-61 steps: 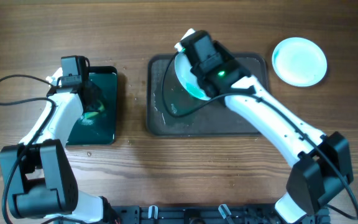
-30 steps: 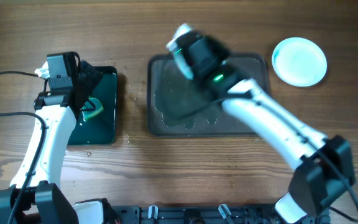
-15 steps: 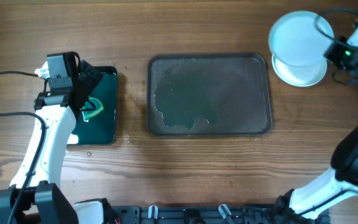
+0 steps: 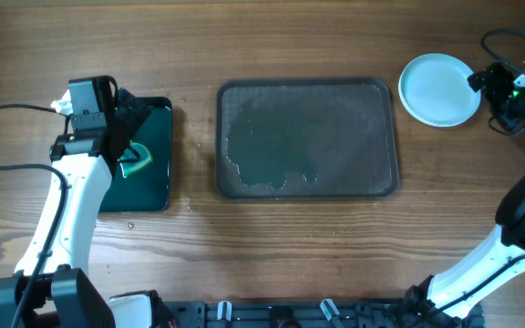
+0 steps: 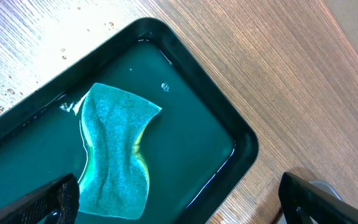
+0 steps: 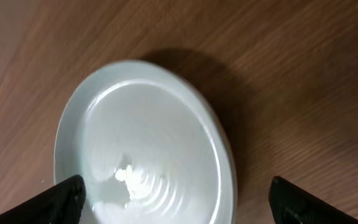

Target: Clean dirty plates on tray and stack at the side

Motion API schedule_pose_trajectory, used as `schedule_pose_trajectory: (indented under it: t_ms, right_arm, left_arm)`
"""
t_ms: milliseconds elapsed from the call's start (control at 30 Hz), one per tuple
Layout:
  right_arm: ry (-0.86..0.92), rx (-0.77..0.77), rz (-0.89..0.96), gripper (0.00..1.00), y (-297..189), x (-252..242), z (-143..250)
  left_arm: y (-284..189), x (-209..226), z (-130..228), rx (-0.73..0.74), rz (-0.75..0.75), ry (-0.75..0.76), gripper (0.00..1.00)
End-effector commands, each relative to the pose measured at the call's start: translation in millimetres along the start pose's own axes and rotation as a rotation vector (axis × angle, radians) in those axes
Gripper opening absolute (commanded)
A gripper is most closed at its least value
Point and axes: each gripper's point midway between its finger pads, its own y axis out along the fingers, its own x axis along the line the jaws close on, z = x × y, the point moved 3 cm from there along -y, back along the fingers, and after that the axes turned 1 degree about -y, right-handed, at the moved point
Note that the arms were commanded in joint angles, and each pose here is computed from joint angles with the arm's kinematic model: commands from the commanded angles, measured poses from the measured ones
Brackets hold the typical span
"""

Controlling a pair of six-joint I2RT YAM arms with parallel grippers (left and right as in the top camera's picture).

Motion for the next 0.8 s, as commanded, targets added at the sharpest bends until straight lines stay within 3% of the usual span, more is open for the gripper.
schedule_pose_trajectory:
  t_ms: [0,200,333,400,533,767]
  right_arm:
    - [-0.026,-0.036,-0.060,0.97,-39,29,-8]
    - [-0.052,-0.117,0.102,0.99,-134,51,6]
    - [-0.162,-0.138,0.164,0.99,-178,73,42]
    - [-0.195,-0.119,0.128,1.00,-190,89,71]
    - [-0.083,-0.025,0.118,1.00,-205,99,115]
    - [-0.062,-0.017,0.120,1.00,-206,100,118]
  left_arm:
    - [-3,-3,-5,-0.009,0.011,0.000,1.00]
    - [-3,-3,-5,-0.009,0.011,0.000,1.00]
    - [-3,-3,-5,-0.009,0.011,0.000,1.00]
    - [-3,-3,-5,-0.009,0.011,0.000,1.00]
    - [-3,-3,-5,-0.009,0.011,0.000,1.00]
    - [-3,-3,-5,-0.009,0.011,0.000,1.00]
